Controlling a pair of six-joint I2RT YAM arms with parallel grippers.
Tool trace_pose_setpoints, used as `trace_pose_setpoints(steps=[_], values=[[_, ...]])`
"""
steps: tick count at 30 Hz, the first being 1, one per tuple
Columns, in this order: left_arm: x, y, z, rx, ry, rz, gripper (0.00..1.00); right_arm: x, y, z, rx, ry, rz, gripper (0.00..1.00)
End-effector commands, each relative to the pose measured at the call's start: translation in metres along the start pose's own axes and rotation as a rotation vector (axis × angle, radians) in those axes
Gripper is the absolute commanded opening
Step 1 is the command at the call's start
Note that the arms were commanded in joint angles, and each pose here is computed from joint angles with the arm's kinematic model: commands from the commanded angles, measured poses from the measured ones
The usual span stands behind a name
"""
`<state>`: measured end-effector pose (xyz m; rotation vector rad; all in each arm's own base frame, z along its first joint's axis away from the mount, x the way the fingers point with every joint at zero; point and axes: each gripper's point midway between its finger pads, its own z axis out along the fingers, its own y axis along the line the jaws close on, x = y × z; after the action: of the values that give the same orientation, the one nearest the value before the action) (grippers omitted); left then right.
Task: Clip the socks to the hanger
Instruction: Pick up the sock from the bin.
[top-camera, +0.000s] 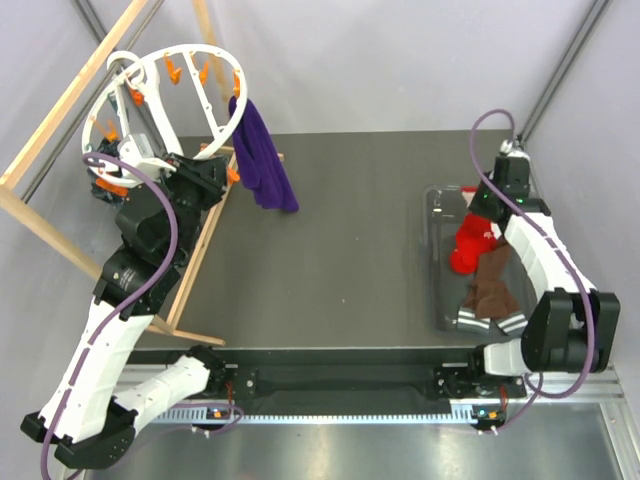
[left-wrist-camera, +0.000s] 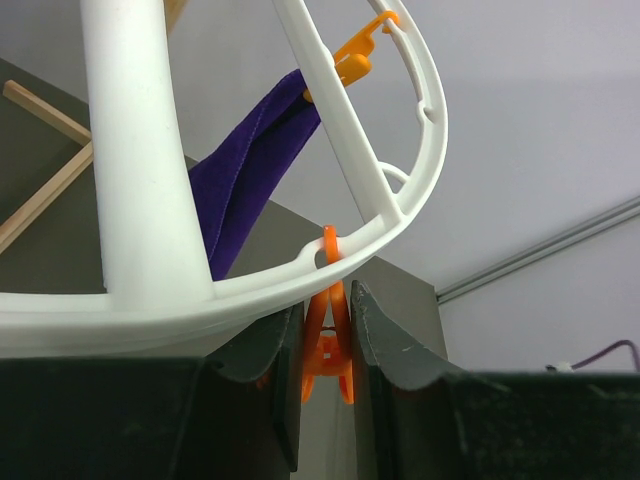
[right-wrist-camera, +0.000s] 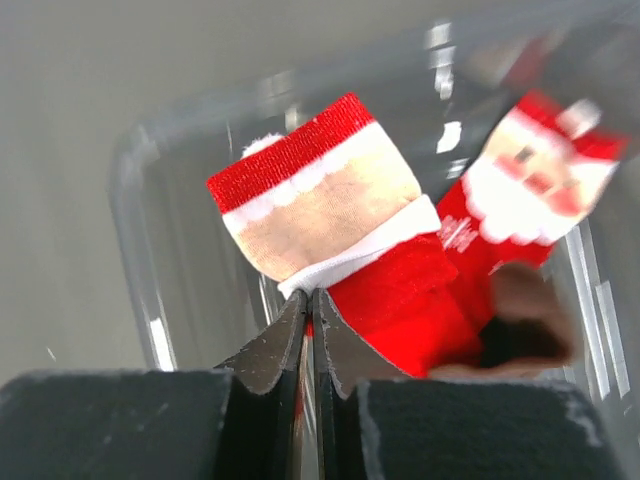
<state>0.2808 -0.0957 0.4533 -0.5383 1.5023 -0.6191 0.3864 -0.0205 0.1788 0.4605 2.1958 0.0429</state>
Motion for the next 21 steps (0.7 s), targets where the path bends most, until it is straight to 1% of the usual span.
trace_pose_setpoints(steps=[1, 3, 4, 6, 7, 9, 10, 11, 13, 14, 15, 16, 17, 20, 21], values=[[0.003, -0.011, -0.004, 0.053, 0.037, -0.004, 0.00, 0.052, 0.006, 0.017, -0.029, 0.166, -0.083, 0.04], [0.009, -0.010, -0.002, 0.049, 0.053, -0.007, 0.00, 0.069, 0.009, 0.034, -0.032, 0.207, -0.121, 0.04], [0.010, -0.011, -0.002, 0.055, 0.058, -0.010, 0.00, 0.071, 0.011, 0.046, -0.022, 0.194, -0.135, 0.04], [0.012, -0.012, -0.001, 0.058, 0.066, -0.012, 0.00, 0.073, 0.016, 0.056, -0.026, 0.203, -0.138, 0.04], [0.012, -0.012, -0.001, 0.058, 0.066, -0.010, 0.00, 0.081, 0.022, 0.062, -0.049, 0.239, -0.138, 0.05], [0.010, -0.012, -0.002, 0.058, 0.063, -0.002, 0.00, 0.079, 0.037, 0.065, -0.086, 0.249, -0.148, 0.12], [0.009, -0.012, -0.002, 0.054, 0.059, 0.001, 0.00, 0.082, 0.038, 0.067, -0.079, 0.258, -0.160, 0.16], [0.008, -0.011, -0.002, 0.052, 0.057, 0.005, 0.00, 0.084, 0.042, 0.066, -0.077, 0.262, -0.182, 0.23], [0.007, -0.011, -0.003, 0.050, 0.052, 0.003, 0.00, 0.081, 0.042, 0.067, -0.062, 0.251, -0.207, 0.30], [0.009, -0.010, -0.002, 0.049, 0.053, 0.004, 0.00, 0.080, 0.044, 0.066, -0.060, 0.248, -0.233, 0.39], [0.009, -0.010, -0.002, 0.052, 0.055, 0.002, 0.00, 0.077, 0.042, 0.067, -0.039, 0.243, -0.248, 0.43], [0.012, -0.010, 0.000, 0.048, 0.061, 0.004, 0.00, 0.080, 0.041, 0.070, -0.025, 0.256, -0.268, 0.45], [0.013, -0.010, 0.001, 0.048, 0.065, 0.001, 0.00, 0.080, 0.042, 0.070, -0.019, 0.257, -0.285, 0.50], [0.015, -0.012, 0.002, 0.056, 0.077, -0.001, 0.00, 0.080, 0.037, 0.076, 0.021, 0.262, -0.312, 0.54], [0.016, -0.012, 0.002, 0.055, 0.078, -0.002, 0.00, 0.081, 0.034, 0.078, 0.042, 0.263, -0.318, 0.55]])
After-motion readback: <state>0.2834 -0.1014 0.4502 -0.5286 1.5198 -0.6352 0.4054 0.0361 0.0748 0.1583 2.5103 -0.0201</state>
